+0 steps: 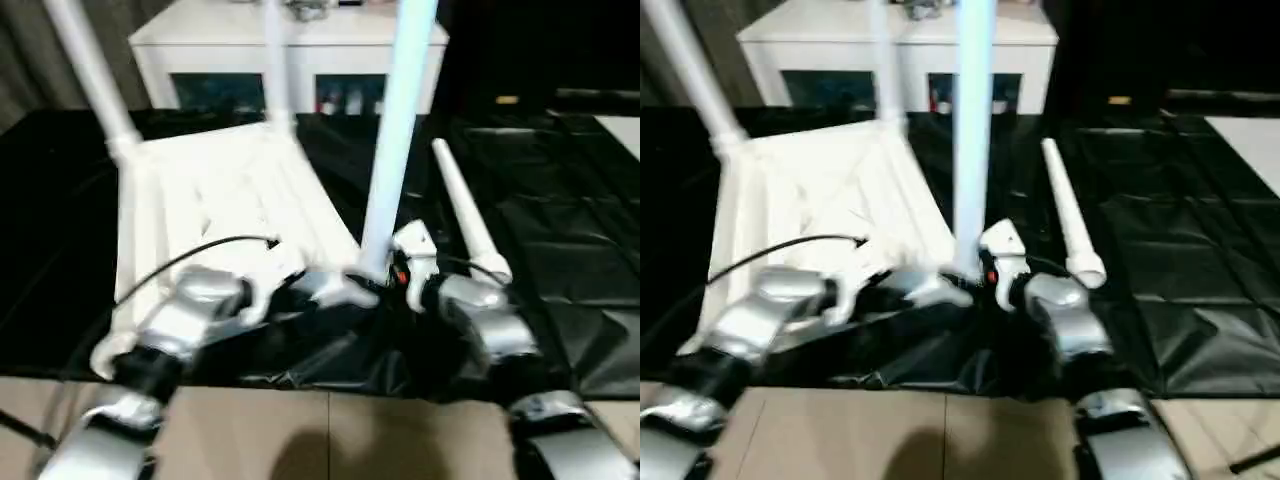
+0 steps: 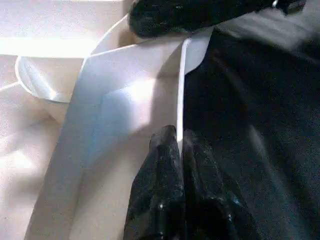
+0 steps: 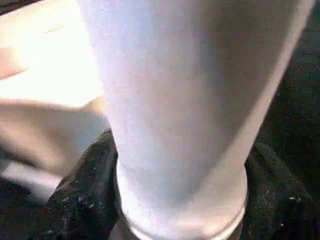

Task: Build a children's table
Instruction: Rotate leg to tighten

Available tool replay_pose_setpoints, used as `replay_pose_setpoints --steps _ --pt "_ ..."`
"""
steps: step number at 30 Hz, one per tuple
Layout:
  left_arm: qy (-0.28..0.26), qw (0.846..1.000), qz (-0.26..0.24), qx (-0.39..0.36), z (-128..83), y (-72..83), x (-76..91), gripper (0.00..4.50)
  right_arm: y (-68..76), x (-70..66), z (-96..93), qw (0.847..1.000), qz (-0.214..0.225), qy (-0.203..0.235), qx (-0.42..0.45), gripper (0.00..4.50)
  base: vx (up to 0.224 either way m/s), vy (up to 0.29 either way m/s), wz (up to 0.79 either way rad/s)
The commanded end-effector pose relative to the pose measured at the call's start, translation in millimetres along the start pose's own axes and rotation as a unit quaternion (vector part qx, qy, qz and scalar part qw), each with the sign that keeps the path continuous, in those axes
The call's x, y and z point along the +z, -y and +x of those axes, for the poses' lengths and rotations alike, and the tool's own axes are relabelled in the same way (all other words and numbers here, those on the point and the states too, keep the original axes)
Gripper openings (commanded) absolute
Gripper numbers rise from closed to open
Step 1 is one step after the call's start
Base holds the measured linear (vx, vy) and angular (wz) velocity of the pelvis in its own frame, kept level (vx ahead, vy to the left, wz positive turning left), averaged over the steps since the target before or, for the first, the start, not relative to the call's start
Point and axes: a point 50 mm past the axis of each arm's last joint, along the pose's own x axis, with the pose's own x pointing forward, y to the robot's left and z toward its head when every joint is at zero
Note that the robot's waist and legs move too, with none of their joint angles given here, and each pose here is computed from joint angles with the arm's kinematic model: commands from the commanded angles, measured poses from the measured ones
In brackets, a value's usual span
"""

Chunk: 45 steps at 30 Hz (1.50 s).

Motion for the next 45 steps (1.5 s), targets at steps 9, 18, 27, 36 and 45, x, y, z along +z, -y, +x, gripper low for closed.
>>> replay_pose_setpoints --steps 9,18,27,36,45 --pt "0.005 0.986 -0.069 0.153 25 -6.1 5.6 0.0 -35.0 -18.9 26.3 0.989 0.063 -0.042 -0.126 2.72 0.0 0.0 0.0" --pt "0.004 0.999 0.006 0.048 6 -3.1 -4.1 0.0 -14.8 18.4 16.4 0.998 0.014 0.055 -0.038 3.96 0.0 0.0 0.0" --pt "-0.02 0.986 0.064 -0.154 -28 17.0 -20.8 0.0 7.3 14.4 -27.1 0.972 -0.119 -0.022 0.203 4.43 0.016 0.004 0.01" --pt "-0.021 0.979 0.064 -0.194 -39 19.1 -17.6 0.0 8.8 18.2 -35.6 0.953 -0.132 -0.045 0.27 4.43 0.007 0.003 0.01" --pt "-0.022 0.98 0.065 -0.186 -40 16.6 -16.4 0.0 13.2 17.5 -34.5 0.948 -0.145 -0.064 0.275 3.88 0.0 0.0 0.0"
